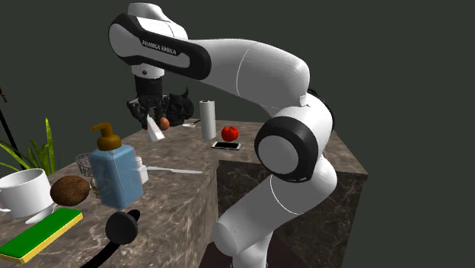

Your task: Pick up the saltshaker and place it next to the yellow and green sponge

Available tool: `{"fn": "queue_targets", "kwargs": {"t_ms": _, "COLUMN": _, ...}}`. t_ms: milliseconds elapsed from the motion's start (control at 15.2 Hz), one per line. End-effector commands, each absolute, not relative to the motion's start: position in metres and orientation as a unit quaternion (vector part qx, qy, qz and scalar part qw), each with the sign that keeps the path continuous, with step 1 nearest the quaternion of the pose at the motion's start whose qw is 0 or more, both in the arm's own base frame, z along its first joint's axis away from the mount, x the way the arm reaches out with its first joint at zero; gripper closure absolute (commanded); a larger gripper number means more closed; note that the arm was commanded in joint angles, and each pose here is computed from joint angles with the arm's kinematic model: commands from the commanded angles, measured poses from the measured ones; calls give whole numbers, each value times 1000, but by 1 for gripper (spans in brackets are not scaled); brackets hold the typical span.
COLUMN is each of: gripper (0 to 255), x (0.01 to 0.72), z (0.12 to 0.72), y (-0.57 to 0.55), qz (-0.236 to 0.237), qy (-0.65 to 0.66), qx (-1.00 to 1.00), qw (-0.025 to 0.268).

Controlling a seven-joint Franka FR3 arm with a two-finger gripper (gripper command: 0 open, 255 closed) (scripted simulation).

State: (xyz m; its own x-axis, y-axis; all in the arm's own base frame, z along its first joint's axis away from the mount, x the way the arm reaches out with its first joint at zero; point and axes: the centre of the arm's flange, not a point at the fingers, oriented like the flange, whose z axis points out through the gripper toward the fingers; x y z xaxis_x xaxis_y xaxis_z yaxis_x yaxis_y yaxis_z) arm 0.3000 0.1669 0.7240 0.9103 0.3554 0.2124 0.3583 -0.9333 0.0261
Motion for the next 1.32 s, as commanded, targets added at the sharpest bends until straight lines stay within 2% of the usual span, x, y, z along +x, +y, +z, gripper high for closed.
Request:
{"fn": "queue_targets", "kwargs": {"t_ms": 0, "gripper": 255, "x": 296, "z": 718, "y": 194, "qz": -108, "qy": -182, "qx": -977, "qw": 7}}
{"fn": "queue_targets", "kwargs": {"t_ms": 1254, "gripper": 255, "x": 263, "z": 688, "y": 440, "qz": -108, "qy": -182, "qx": -977, "qw": 7}}
